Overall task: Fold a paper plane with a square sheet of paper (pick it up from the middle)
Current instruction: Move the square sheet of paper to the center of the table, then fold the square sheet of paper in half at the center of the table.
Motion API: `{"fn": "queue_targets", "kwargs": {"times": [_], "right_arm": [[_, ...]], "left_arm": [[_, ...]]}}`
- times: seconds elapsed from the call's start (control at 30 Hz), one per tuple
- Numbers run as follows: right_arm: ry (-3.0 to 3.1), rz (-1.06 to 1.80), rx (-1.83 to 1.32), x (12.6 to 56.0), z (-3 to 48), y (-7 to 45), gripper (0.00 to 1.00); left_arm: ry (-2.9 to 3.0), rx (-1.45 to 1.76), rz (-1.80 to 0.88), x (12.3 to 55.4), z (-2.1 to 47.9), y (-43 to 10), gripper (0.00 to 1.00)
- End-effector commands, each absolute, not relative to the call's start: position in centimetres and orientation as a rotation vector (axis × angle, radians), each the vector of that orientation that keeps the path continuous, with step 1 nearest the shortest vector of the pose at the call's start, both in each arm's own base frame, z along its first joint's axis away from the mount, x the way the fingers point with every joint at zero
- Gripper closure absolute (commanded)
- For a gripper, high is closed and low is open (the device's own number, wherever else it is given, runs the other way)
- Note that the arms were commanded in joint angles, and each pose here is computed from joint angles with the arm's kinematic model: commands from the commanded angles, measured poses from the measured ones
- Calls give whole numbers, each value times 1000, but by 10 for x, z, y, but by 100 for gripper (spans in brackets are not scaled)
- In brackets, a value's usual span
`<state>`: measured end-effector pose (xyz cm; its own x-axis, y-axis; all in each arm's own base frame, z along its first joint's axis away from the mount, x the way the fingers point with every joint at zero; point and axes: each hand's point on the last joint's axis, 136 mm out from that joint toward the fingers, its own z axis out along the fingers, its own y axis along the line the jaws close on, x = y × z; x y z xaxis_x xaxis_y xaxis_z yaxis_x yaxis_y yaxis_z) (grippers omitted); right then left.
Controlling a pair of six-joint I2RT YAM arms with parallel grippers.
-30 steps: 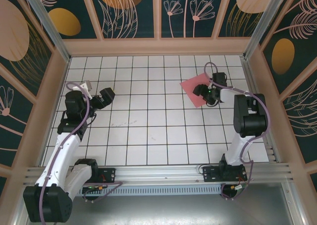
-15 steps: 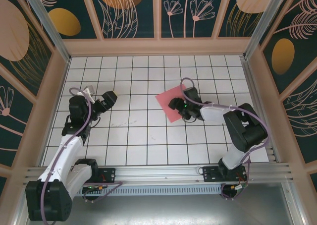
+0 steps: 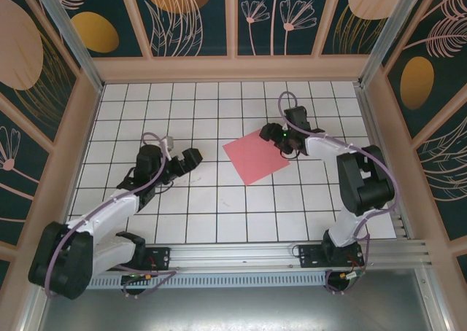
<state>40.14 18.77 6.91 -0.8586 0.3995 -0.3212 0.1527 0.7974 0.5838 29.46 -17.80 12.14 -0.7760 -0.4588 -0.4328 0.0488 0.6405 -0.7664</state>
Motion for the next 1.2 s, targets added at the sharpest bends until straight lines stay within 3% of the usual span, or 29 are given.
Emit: {"fn": "queue_targets", "kwargs": {"times": [0.0,0.17,0.33,0.5,0.67,0.8,1.0,1.17], "right_arm": [[2653,809,294,391,47,199,29],[2700,739,396,377,21,187,30],[2697,642,747,336,-1,166,29],[2626,626,861,308,7,177,27],[2611,613,654,321,42,194,21],[2586,639,215,332,68,226,18],[2726,383,-144,327,47,233,21],[2766,155,-316,320,33,239,18]], "left_arm": [[2181,-285,-1083,310,138,-192,1],[2206,-278,-1041,316,132,-195,1],[2183,-295,-989,317,136,-186,1],[2146,-328,-937,322,142,-177,1],[2117,-336,-881,327,153,-169,1],[2028,-331,-868,326,167,-161,1],[1932,-426,-816,318,172,-137,1],[1936,-360,-805,316,179,-140,1]]}}
